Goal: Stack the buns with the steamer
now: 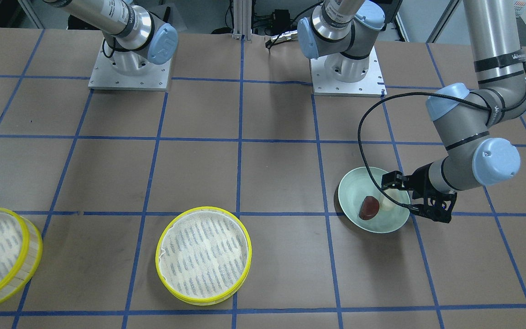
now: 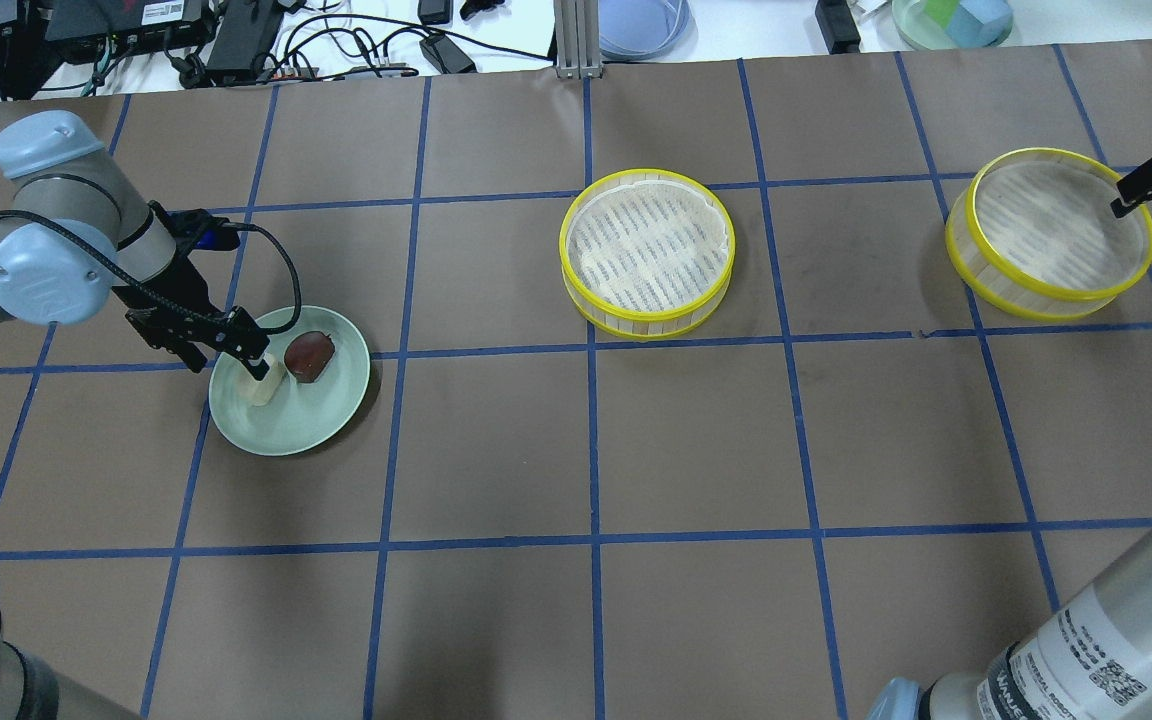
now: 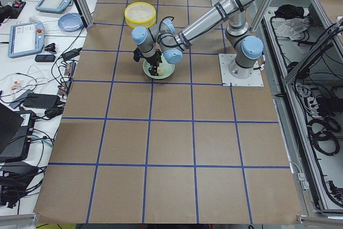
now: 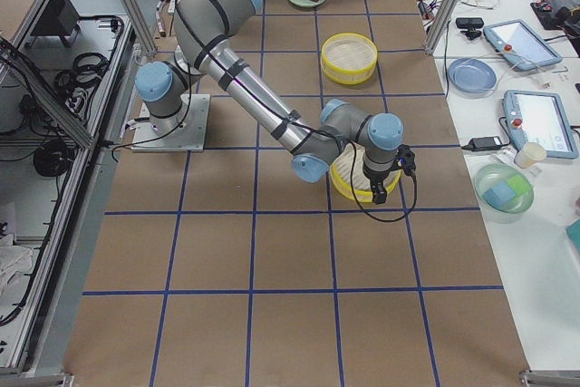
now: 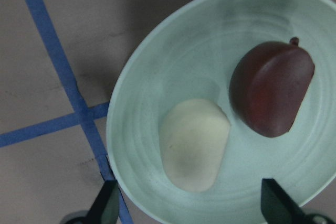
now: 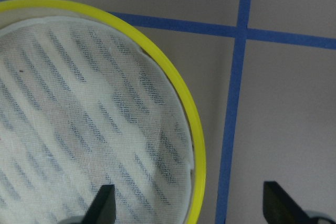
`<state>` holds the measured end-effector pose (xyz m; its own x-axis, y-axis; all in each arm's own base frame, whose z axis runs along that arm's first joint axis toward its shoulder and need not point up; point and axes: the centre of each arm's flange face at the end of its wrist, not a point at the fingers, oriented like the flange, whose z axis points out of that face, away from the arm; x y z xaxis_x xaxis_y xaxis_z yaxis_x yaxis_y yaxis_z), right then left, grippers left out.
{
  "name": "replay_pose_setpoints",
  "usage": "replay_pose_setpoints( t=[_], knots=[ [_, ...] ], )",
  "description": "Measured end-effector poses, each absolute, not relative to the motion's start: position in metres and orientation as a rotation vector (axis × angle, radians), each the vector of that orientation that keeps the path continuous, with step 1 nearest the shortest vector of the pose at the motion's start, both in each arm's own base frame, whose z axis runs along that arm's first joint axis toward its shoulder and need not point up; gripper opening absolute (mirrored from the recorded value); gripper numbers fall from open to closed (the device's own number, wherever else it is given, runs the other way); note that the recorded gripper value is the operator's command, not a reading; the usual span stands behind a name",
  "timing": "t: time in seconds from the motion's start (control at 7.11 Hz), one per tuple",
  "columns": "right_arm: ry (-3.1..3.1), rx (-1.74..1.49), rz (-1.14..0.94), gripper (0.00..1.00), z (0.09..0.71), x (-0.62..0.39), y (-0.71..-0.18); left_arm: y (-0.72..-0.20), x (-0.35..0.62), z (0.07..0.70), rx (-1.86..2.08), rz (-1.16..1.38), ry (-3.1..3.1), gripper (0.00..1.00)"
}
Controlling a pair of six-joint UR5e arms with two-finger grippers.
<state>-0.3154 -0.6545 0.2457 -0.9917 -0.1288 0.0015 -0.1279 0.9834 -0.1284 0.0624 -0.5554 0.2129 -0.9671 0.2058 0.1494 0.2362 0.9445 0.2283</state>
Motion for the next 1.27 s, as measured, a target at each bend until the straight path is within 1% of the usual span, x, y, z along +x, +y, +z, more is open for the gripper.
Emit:
replay_pose_setpoints(
  t=[0.14,0.28,0.42,0.56,0.7,0.84,0.99,1.13,1.27],
  knots=[
    [3.118,-0.201,-0.194,0.81,0.238,-0.317,-0.655,-0.557,0.063,0.209,-0.336,-0.369,-2.975,0.90],
    [3.118,-0.202,-0.193,0.71,0.233,-0.318,-0.656,-0.559,0.063,0.209,-0.336,-0.355,-2.980,0.89],
    [3.120,-0.202,-0.198,0.65,0.228,-0.319,-0.657,-0.562,0.063,0.208,-0.335,-0.340,-2.981,0.78],
    [3.119,-0.200,-0.197,0.57,0.224,-0.320,-0.657,-0.564,0.063,0.204,-0.333,-0.329,-2.975,0.71],
    [3.117,-0.198,-0.192,0.46,0.219,-0.322,-0.658,-0.565,0.062,0.199,-0.331,-0.329,-2.966,0.40],
    [3.116,-0.194,-0.188,0.36,0.216,-0.323,-0.657,-0.565,0.062,0.193,-0.329,-0.336,-2.958,0.03],
    [3.115,-0.188,-0.186,0.21,0.214,-0.325,-0.657,-0.565,0.061,0.191,-0.327,-0.340,-2.953,0.00],
    [3.116,-0.186,-0.186,0.07,0.215,-0.326,-0.656,-0.566,0.061,0.192,-0.324,-0.329,-2.952,0.00],
    [3.116,-0.184,-0.187,0.07,0.215,-0.326,-0.656,-0.569,0.062,0.198,-0.322,-0.305,-2.957,0.00]
  ],
)
